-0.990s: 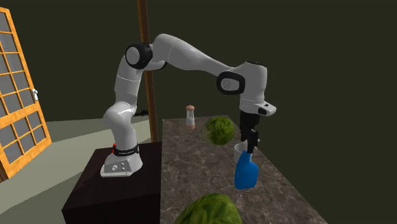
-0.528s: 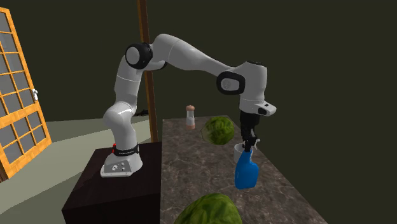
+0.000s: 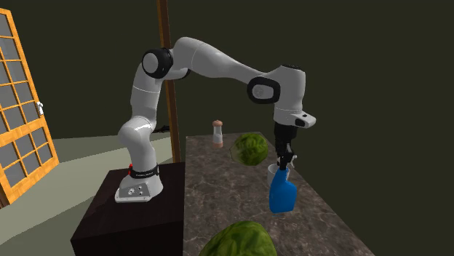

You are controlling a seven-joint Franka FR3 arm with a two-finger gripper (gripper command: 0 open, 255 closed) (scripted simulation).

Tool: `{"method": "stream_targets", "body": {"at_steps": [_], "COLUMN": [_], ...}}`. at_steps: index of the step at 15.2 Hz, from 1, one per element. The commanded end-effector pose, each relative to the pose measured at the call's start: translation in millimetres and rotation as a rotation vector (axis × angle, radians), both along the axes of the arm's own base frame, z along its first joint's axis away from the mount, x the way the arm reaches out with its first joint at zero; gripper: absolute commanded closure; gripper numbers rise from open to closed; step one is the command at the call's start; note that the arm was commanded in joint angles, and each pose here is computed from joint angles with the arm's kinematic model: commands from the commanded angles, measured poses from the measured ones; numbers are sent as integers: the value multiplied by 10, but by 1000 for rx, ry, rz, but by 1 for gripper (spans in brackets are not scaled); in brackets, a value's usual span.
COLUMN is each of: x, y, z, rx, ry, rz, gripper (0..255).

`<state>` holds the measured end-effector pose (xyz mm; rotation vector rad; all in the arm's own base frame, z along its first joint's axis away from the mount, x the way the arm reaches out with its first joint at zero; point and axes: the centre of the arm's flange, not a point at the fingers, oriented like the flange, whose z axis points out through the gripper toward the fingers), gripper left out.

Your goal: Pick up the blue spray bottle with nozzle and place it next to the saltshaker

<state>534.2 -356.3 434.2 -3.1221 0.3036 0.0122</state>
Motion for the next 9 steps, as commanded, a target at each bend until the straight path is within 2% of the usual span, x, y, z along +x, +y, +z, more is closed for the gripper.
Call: {"method": "stream_targets", "body": {"at_steps": [1, 9], "x": [16, 16], "y": [-8, -8], "z": [112, 534], "rx": [0, 0], "ry": [0, 0], "rz": [0, 0], "gripper": [255, 255]}}
